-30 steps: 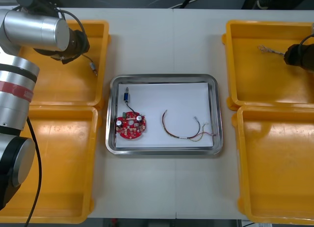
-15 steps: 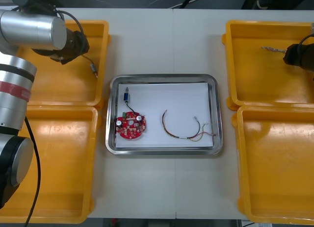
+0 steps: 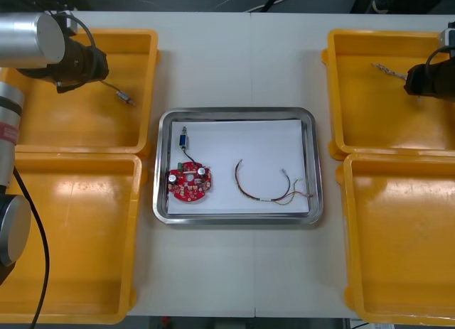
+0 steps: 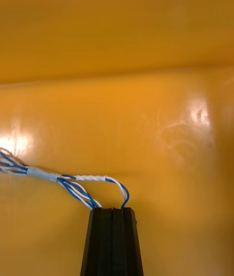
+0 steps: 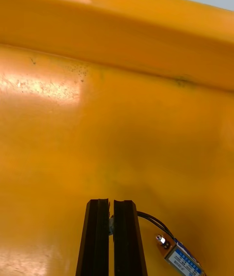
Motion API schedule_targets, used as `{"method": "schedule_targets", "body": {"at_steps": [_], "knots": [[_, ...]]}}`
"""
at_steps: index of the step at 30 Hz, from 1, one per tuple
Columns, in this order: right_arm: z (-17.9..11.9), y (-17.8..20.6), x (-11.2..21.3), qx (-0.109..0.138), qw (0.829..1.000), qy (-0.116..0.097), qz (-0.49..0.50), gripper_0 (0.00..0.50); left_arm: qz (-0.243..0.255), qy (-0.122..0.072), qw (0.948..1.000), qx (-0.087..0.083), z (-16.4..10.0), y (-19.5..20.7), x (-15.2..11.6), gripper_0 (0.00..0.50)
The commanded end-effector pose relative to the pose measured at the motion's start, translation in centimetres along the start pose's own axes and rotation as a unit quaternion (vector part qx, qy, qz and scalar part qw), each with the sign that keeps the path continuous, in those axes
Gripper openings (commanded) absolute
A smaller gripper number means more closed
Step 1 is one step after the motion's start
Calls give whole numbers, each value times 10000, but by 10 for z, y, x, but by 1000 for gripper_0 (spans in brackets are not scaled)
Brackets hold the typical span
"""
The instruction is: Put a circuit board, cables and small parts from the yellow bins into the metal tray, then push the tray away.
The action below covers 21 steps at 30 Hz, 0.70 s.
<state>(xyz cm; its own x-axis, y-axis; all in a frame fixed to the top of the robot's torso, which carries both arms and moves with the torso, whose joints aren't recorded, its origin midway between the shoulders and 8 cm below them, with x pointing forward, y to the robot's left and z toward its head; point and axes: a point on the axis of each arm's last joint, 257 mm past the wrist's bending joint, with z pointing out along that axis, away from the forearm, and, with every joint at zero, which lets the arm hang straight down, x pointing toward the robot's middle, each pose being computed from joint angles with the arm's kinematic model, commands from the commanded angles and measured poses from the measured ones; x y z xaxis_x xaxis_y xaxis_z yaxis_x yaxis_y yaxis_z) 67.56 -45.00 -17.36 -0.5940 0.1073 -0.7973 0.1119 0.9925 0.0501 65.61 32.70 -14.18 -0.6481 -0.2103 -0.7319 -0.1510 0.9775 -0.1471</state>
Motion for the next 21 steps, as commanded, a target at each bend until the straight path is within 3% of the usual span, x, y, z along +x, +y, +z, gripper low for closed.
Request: {"method": "schedule_targets", "body": {"at_steps": [1,7,17,21], "knots": [[-21,8,-39,-104,9998,-167,4,0,56,-159,9996,-219,-14,38,-17,0],[-32,14,-41,-262,9996,-15,38,0,244,-174,9990,-324,-19,61,-20,0],[-40,19,-49,-299,9995,-25,-33,0,305,-135,9984,-459,-23,89,-15,0],[-53,14,-47,-224,9994,218,-148,0,327,-148,9980,-519,-26,101,-14,0]]}}
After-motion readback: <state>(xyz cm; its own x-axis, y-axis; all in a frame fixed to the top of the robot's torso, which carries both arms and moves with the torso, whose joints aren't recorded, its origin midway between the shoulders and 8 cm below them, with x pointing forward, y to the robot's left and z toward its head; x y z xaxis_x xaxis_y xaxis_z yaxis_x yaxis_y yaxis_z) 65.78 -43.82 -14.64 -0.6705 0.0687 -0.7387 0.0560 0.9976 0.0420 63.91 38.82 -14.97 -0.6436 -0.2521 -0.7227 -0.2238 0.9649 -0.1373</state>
